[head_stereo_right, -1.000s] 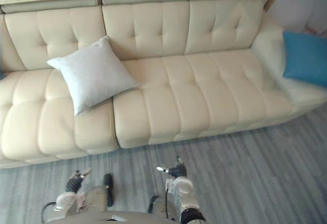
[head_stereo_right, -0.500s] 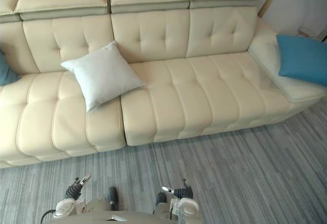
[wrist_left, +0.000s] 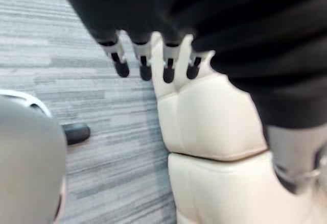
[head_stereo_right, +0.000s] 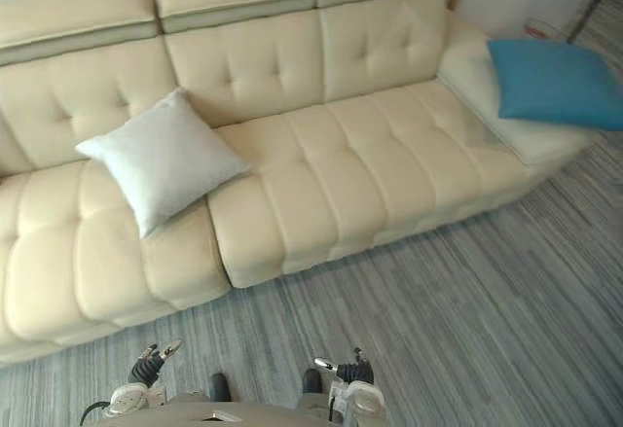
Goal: Pick up cushions and gather them together orderly.
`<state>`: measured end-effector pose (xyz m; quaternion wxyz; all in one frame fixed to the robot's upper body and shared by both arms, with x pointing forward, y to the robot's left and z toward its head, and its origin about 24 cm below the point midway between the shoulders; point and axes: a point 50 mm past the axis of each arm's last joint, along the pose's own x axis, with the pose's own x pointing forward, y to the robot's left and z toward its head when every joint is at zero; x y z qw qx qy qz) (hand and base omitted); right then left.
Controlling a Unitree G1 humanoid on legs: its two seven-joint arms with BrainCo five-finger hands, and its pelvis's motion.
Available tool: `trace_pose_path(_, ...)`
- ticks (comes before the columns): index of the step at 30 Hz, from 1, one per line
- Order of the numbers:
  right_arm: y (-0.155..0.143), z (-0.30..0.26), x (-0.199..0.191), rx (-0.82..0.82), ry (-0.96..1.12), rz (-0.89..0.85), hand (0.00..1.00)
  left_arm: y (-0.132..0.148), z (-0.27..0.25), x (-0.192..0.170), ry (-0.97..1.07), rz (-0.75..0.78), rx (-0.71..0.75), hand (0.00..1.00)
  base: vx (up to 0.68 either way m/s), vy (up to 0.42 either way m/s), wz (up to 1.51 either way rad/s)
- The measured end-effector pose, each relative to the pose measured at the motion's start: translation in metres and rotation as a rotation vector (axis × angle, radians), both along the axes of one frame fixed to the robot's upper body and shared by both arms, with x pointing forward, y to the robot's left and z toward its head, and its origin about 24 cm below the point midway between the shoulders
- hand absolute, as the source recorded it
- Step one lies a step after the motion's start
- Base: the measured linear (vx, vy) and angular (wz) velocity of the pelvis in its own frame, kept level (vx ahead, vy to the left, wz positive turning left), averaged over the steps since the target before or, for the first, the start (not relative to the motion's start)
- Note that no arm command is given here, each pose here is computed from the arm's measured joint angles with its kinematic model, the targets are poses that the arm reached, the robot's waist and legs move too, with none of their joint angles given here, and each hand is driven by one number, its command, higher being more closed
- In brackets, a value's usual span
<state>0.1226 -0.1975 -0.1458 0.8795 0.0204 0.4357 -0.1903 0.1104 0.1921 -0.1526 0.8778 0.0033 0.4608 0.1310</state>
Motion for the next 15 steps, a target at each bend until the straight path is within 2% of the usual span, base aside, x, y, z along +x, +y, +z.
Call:
trace_pose_path(6,-0.008,0.008,0.024,-0.025,-0.048,0.022,0.0,-0.007,0.006,0.022,-0.053,-0.047,-0.011,0.0,0.02,-0.023,-1.36)
trace_pose_path(9,-0.016,0.008,0.021,-0.039,-0.04,0.002,0.0,-0.011,0.009,0.03,-0.081,-0.085,-0.016,0.0,0.03,-0.067,-0.93)
trace_pose_path(15,-0.019,0.004,0.007,-0.04,0.001,-0.012,0.0,-0.011,0.008,0.024,-0.068,-0.09,-0.018,0.0,0.06,-0.135,-0.7)
